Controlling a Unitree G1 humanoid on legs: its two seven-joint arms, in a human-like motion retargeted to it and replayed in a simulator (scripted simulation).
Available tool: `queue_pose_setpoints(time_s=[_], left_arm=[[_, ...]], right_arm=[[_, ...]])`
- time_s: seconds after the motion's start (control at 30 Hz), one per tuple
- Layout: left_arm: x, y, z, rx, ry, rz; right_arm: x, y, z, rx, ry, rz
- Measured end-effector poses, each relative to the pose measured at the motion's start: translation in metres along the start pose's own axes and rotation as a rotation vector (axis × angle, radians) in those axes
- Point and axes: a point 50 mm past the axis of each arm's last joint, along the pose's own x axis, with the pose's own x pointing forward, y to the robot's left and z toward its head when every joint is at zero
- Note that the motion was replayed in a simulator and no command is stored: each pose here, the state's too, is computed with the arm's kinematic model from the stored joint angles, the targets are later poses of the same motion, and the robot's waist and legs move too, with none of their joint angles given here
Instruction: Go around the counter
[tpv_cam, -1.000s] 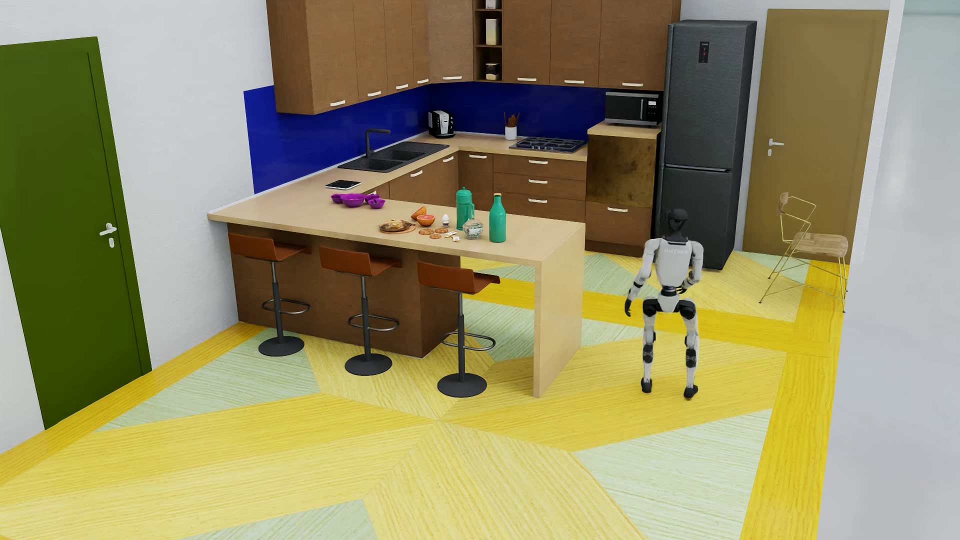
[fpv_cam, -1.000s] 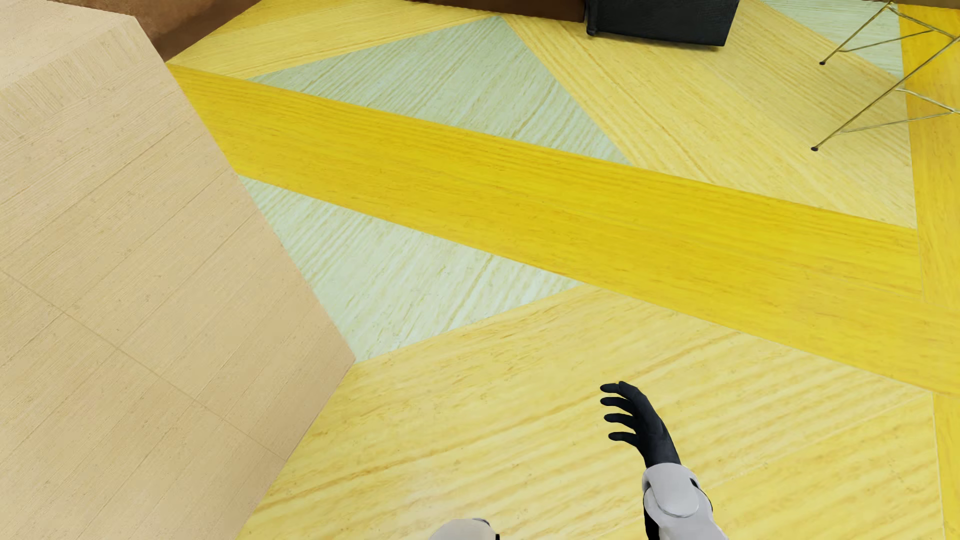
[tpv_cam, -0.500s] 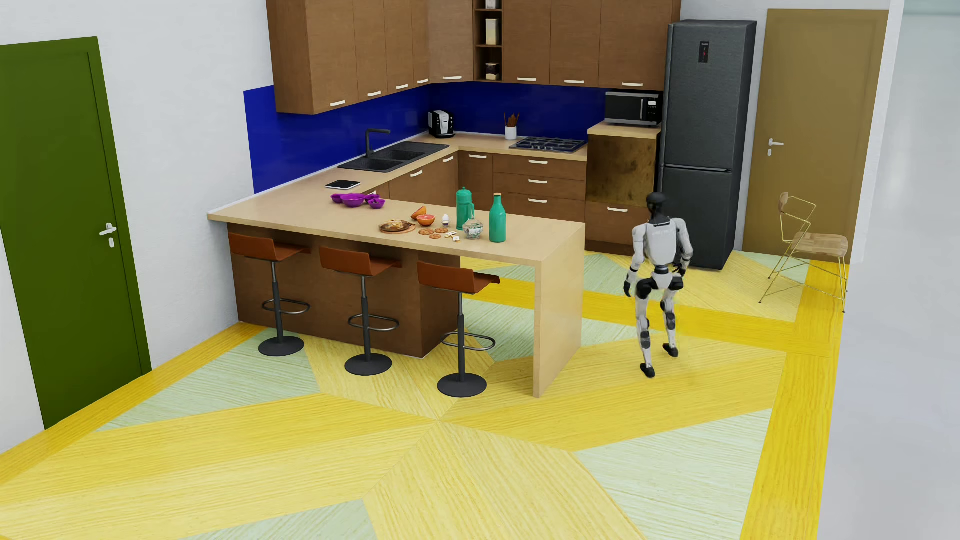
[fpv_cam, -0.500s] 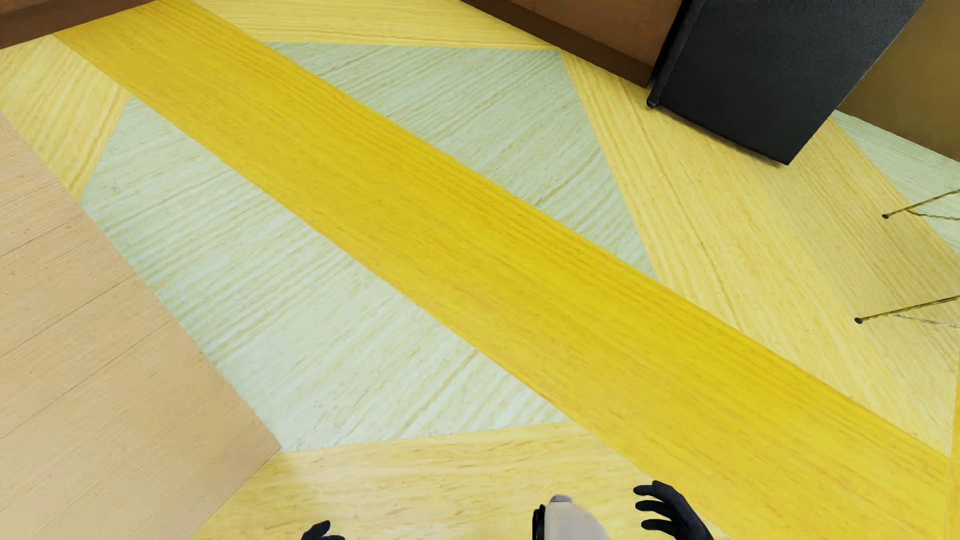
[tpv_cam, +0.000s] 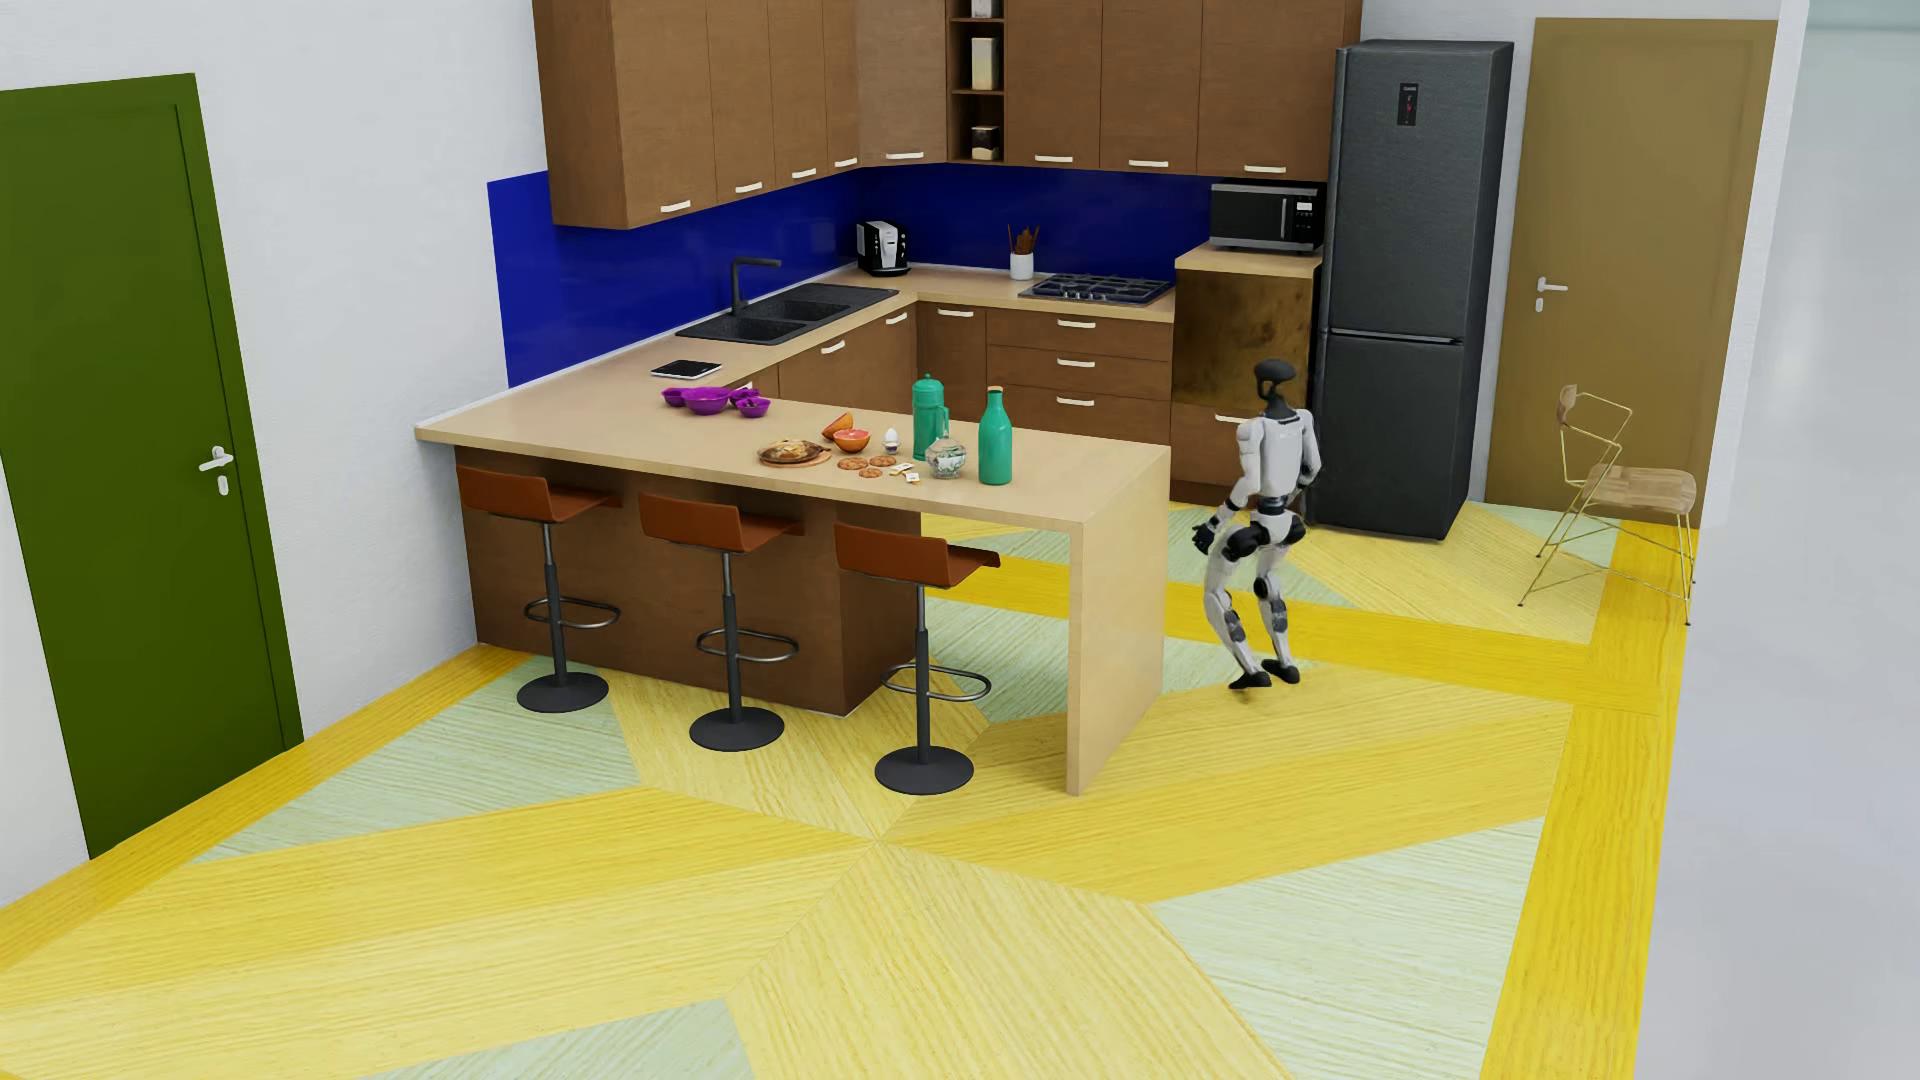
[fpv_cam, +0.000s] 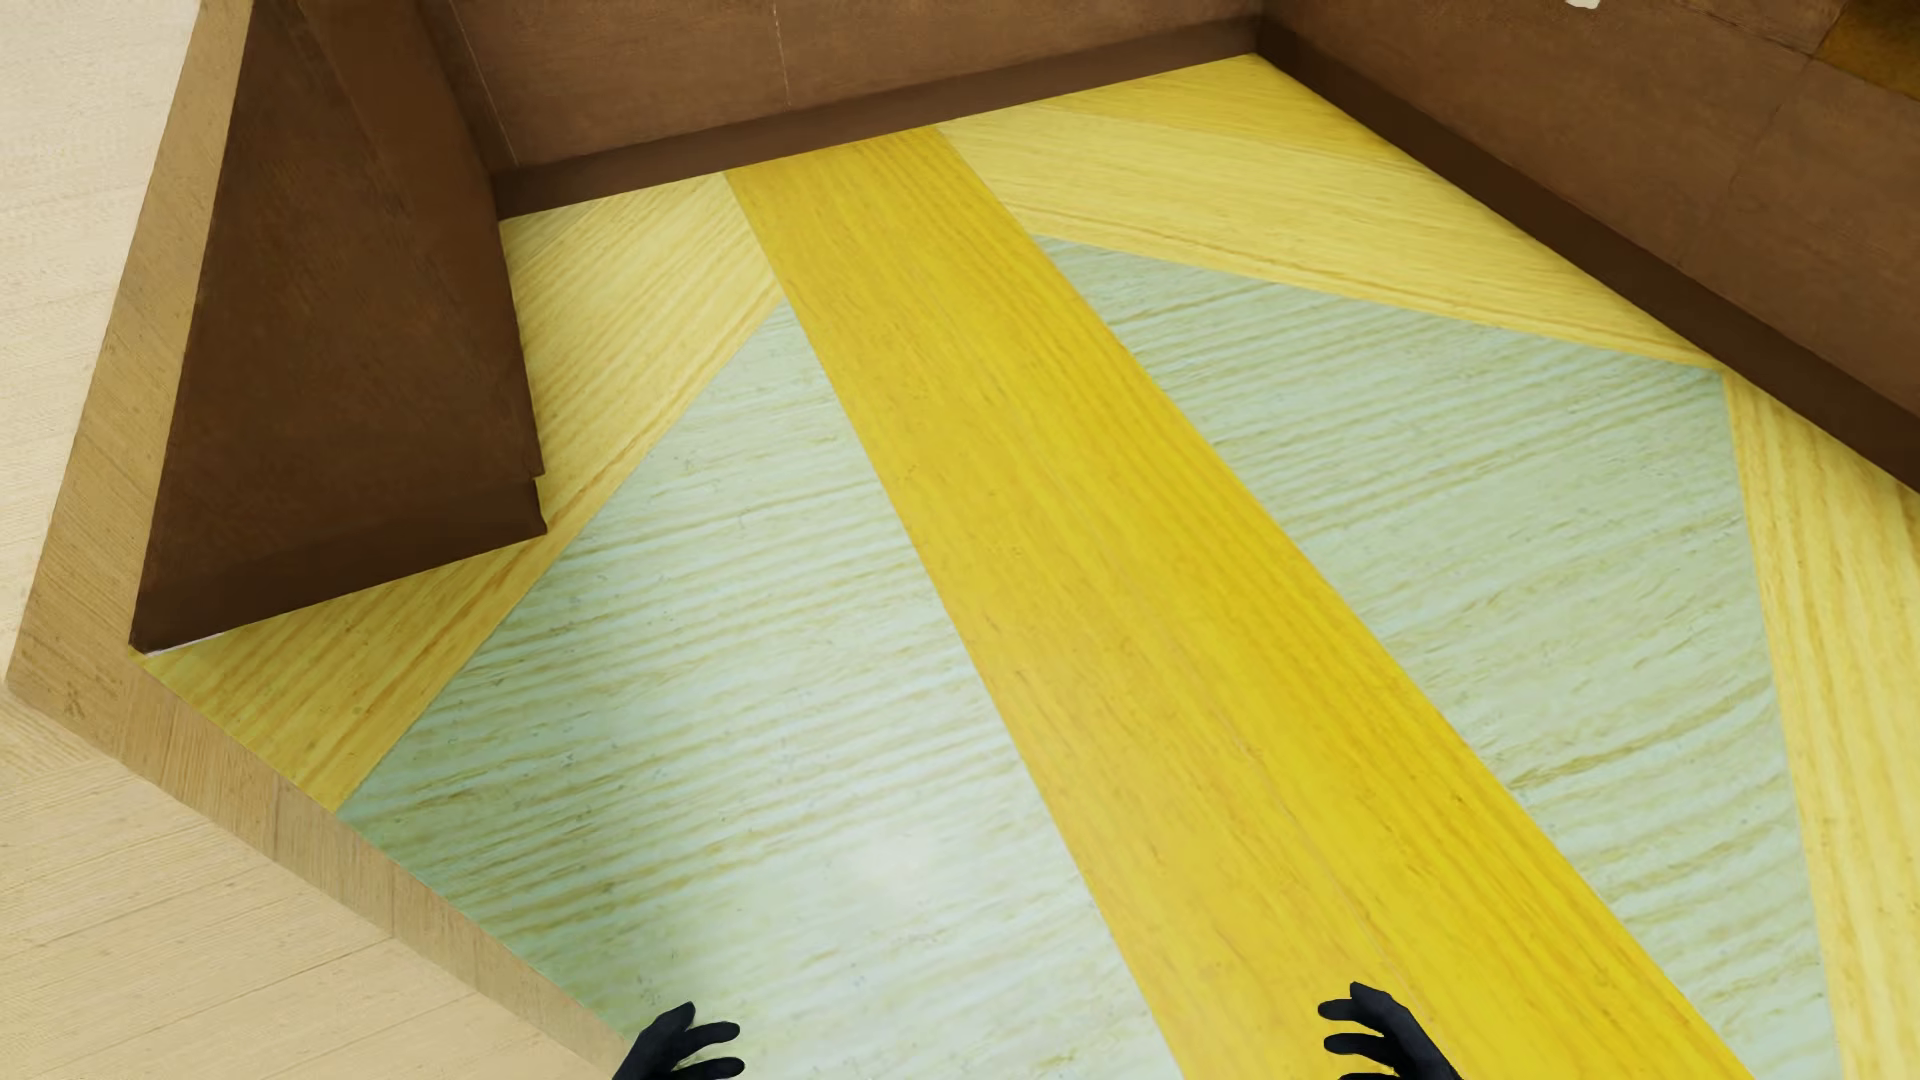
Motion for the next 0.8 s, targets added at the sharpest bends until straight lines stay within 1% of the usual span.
queue_pose_setpoints(time_s=[0.03, 0.1, 0.13, 0.17, 0.2, 0.23, 0.27, 0.33, 0.37, 0.4, 0.43, 0.47, 0.5, 0.53, 0.57, 0.6, 0.63, 0.67, 0.7, 0.73, 0.77, 0.8], left_arm=[[-0.004, 0.003, -0.005, -0.02, 0.013, -0.012], [-0.015, 0.014, -0.02, -0.005, 0.073, 0.03], [-0.02, 0.02, -0.037, 0.047, 0.143, 0.069], [-0.025, 0.027, -0.063, 0.121, 0.264, 0.105], [-0.026, 0.029, -0.072, 0.117, 0.312, 0.151], [-0.025, 0.031, -0.063, 0.079, 0.273, 0.194], [-0.019, 0.027, -0.05, 0.079, 0.222, 0.2], [0.003, 0.013, 0.009, 0.129, 0.03, 0.148], [0.009, 0.002, 0.036, 0.139, -0.068, 0.108], [0.012, -0.004, 0.048, 0.181, -0.105, 0.062], [0.014, -0.009, 0.043, 0.18, -0.082, 0.017], [0.009, -0.003, 0.026, 0.169, -0.035, -0.003], [-0.001, 0.01, 0.005, 0.142, 0.019, 0.007], [-0.011, 0.024, -0.013, 0.135, 0.076, 0.045], [-0.02, 0.034, -0.034, 0.126, 0.147, 0.091], [-0.031, 0.04, -0.058, 0.14, 0.237, 0.131], [-0.032, 0.037, -0.07, 0.167, 0.297, 0.145], [-0.027, 0.029, -0.065, 0.155, 0.289, 0.161], [-0.016, 0.021, -0.041, 0.079, 0.206, 0.181], [-0.005, 0.004, -0.008, 0.009, 0.09, 0.162], [0.005, -0.017, 0.014, -0.027, 0.013, 0.101], [0.008, -0.022, 0.016, -0.008, 0.001, 0.031]], right_arm=[[0.007, 0.006, 0.018, 0.05, -0.015, -0.018], [0.022, 0.016, 0.087, 0.117, -0.189, -0.024], [0.022, 0.028, 0.115, 0.17, -0.302, 0.003], [0.02, 0.046, 0.122, 0.196, -0.359, 0.051], [0.015, 0.051, 0.1, 0.117, -0.356, 0.101], [0.011, 0.039, 0.065, 0.093, -0.267, 0.085], [0.006, 0.027, 0.033, 0.068, -0.146, 0.067], [-0.014, 0.013, -0.029, 0.009, 0.098, 0.055], [-0.016, 0.003, -0.037, -0.021, 0.14, 0.034], [-0.01, -0.009, -0.029, -0.033, 0.109, -0.002], [-0.003, -0.019, -0.014, -0.011, 0.037, -0.064], [0.007, -0.023, 0.015, 0.052, -0.07, -0.13], [0.013, -0.016, 0.043, 0.115, -0.172, -0.164], [0.015, 0.0, 0.068, 0.152, -0.254, -0.147], [0.017, 0.019, 0.093, 0.169, -0.317, -0.106], [0.018, 0.034, 0.118, 0.137, -0.381, -0.047], [0.017, 0.042, 0.116, 0.118, -0.378, -0.009], [0.013, 0.048, 0.089, 0.108, -0.321, 0.027], [0.005, 0.037, 0.047, 0.047, -0.228, 0.048], [-0.002, 0.018, 0.011, 0.021, -0.121, 0.031], [-0.009, -0.001, -0.016, -0.015, -0.021, 0.017], [-0.01, -0.011, -0.025, -0.032, 0.048, 0.007]])
